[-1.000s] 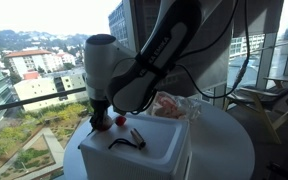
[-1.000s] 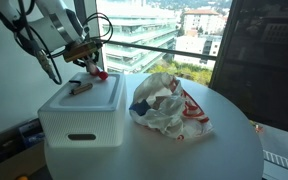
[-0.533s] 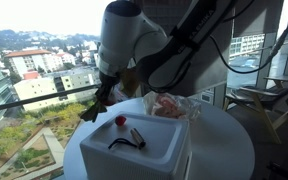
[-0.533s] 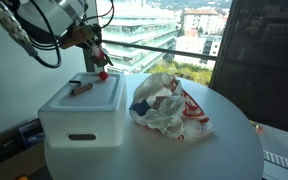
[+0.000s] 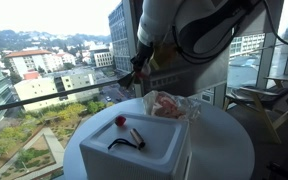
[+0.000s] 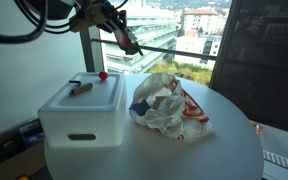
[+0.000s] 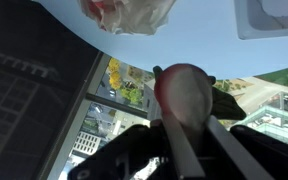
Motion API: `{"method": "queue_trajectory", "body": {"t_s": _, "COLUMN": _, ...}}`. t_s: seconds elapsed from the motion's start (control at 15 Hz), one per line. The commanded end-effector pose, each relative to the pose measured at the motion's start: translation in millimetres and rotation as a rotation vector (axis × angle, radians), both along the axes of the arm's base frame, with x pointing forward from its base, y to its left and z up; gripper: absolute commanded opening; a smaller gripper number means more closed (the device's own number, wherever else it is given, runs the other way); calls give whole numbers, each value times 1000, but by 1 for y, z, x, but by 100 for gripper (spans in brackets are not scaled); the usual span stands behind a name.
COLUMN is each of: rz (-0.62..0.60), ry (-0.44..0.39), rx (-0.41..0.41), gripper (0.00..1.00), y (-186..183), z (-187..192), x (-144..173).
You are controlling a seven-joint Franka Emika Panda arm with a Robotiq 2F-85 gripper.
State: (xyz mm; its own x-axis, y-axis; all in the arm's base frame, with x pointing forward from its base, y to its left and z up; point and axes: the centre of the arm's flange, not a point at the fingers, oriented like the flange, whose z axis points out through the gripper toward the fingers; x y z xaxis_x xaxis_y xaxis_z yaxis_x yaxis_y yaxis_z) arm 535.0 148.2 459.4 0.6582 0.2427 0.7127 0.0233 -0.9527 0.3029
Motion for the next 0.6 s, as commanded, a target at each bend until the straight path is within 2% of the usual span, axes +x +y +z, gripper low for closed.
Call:
{"method": "queue_trajectory", "body": {"t_s": 0.0, "rz": -205, "ry": 23, "rx": 35, "gripper": 14, "y": -50, "z": -3, "x": -11}}
{"method": "queue_trajectory", "body": {"t_s": 0.4, "rz": -553, "ry": 195, "rx": 83, "gripper": 14, "y": -105, "z": -39, "x": 20}}
{"method": "queue_trajectory", "body": {"t_s": 0.53, "rz": -613, "ry": 256, "rx": 108, "gripper": 14, "y": -115, "z": -51, "x": 29}}
